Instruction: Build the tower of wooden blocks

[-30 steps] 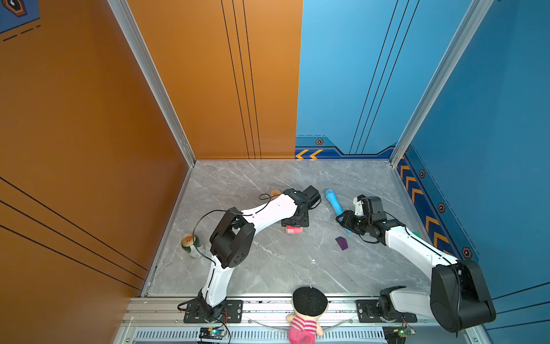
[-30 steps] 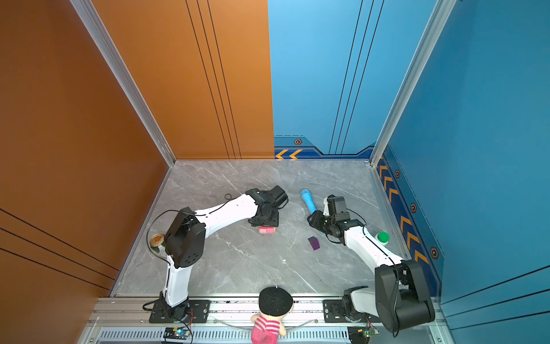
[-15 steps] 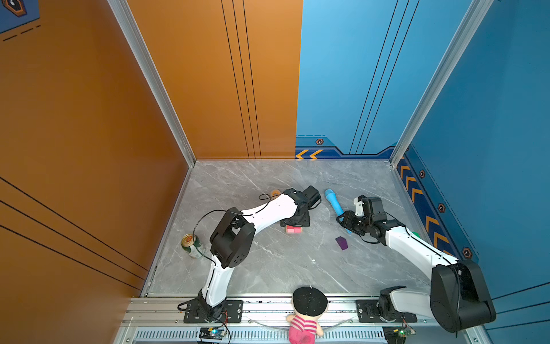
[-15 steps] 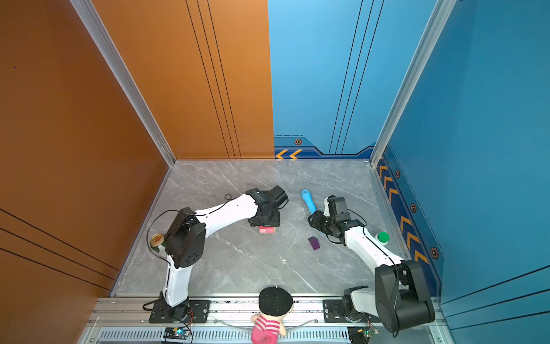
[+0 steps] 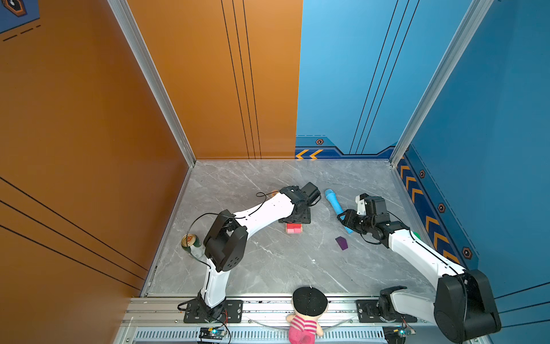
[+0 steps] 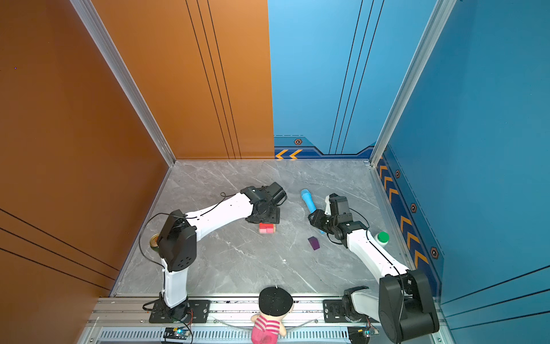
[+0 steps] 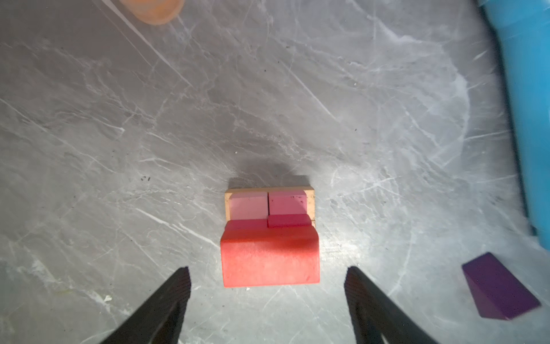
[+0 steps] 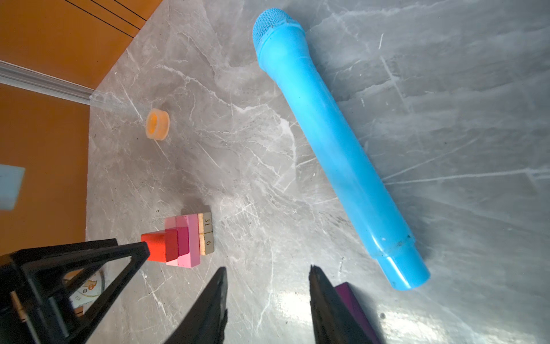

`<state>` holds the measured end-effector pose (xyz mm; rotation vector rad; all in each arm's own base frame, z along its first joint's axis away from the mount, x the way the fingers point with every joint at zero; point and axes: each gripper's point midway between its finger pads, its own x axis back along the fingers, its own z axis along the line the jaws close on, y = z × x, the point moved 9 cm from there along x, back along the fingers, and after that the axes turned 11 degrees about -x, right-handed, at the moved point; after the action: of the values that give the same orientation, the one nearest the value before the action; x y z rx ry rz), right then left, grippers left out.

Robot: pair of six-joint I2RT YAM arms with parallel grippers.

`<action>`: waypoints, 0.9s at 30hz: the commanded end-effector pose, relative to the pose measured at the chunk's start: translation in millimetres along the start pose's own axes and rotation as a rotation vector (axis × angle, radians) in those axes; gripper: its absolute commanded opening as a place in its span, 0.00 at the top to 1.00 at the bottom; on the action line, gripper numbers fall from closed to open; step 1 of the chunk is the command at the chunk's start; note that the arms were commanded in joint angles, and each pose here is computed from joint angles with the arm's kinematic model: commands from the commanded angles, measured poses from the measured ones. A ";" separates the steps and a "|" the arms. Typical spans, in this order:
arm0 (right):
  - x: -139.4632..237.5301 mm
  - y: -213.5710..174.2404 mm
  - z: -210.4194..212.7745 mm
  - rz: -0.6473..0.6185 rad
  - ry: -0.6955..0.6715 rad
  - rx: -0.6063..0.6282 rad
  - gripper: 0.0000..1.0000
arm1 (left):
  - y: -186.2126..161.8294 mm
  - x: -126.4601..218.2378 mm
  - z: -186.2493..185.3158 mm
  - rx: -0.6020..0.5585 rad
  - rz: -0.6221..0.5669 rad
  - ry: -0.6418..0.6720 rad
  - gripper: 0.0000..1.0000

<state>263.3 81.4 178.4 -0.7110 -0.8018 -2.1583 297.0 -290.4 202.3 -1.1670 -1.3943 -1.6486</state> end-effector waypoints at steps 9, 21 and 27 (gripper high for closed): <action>3.4 -40.5 35.2 0.067 0.013 0.106 1.00 | -3.2 73.9 35.1 -0.041 -0.227 0.002 0.55; -15.1 -77.2 68.2 0.096 0.021 0.209 1.00 | -35.8 30.9 78.3 0.094 -0.217 -0.135 1.00; -37.8 -85.5 77.2 0.120 0.058 0.195 1.00 | -43.0 13.3 87.0 0.128 -0.206 -0.188 1.00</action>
<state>228.0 190.4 170.3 -0.6156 -0.9192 -1.9022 267.8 -192.4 191.8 -1.1201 -1.6415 -1.6209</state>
